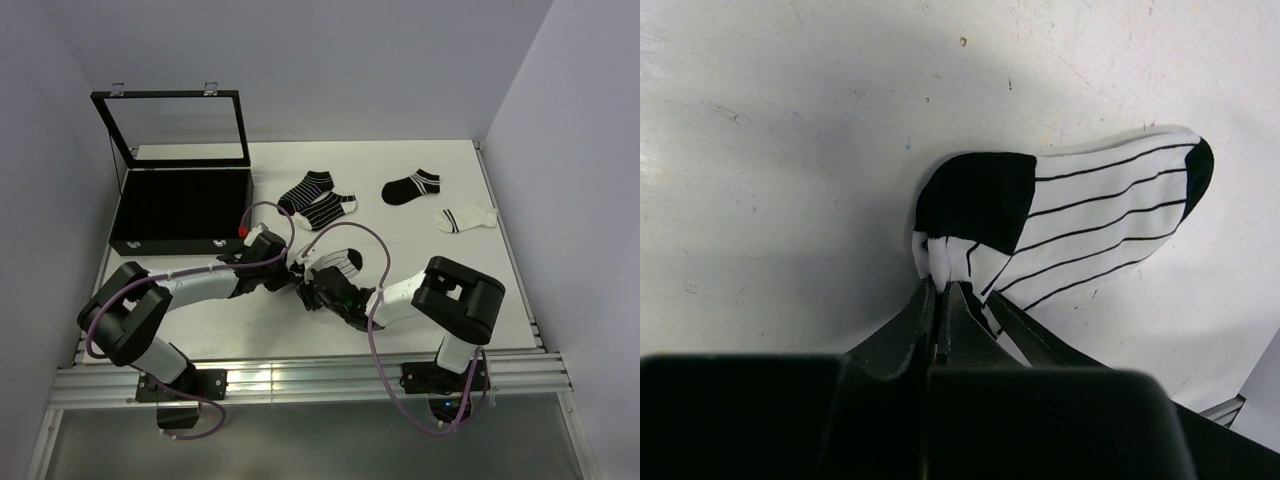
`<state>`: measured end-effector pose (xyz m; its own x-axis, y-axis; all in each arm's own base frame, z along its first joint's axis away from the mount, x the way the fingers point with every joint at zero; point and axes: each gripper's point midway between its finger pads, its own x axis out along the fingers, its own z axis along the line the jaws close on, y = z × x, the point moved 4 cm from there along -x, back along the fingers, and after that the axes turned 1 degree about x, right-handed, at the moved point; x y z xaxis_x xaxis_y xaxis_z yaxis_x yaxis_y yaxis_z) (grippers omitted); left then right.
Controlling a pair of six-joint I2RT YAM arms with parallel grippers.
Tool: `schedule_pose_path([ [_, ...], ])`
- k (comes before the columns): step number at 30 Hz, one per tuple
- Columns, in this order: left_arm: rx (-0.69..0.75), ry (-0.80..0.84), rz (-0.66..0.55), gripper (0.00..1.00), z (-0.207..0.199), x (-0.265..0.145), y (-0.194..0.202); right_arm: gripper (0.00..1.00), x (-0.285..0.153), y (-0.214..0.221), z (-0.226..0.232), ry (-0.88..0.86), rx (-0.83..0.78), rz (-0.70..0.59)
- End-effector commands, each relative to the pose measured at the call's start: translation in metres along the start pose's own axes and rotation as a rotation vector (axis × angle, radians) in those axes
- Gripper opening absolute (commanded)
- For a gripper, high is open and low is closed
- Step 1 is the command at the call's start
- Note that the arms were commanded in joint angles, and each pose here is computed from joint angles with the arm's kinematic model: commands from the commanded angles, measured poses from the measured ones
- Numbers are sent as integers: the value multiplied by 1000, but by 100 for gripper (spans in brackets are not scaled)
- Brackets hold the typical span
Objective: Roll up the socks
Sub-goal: Roll the sock at the center of the board.
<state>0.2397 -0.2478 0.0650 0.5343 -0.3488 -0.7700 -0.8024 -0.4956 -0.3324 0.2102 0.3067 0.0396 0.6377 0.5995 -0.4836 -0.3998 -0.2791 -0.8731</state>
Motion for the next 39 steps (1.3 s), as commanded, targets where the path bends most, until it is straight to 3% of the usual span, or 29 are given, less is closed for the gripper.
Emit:
schedule_pose_path([
  [1,-4,54,9,0,-16,-2,-4,49,7,-8,1,42,-13,-28],
  [7,-9,60,19,0,-16,-4,-2,41,11,-3,-3,82,2,-12],
  [11,-13,65,22,0,-17,-5,-1,27,14,0,-4,96,11,7],
  [16,-21,63,18,0,-17,-4,-2,28,11,0,-1,74,22,7],
  [22,-23,49,4,0,-14,-3,-6,49,-6,-17,5,11,56,-56],
  [26,-23,36,-6,0,-10,-2,-10,76,-28,-31,0,5,76,-141],
  [27,-24,31,-11,0,-8,-2,-11,78,-33,-35,-1,4,70,-162],
  [31,-22,25,-24,1,-8,-4,-14,81,-57,-57,-5,-13,56,-275],
  [35,-22,26,-21,0,-10,-5,-15,97,-56,-51,-8,14,71,-221],
  [39,-24,23,-14,0,-12,-5,-15,88,-45,-41,-1,-12,78,-169],
])
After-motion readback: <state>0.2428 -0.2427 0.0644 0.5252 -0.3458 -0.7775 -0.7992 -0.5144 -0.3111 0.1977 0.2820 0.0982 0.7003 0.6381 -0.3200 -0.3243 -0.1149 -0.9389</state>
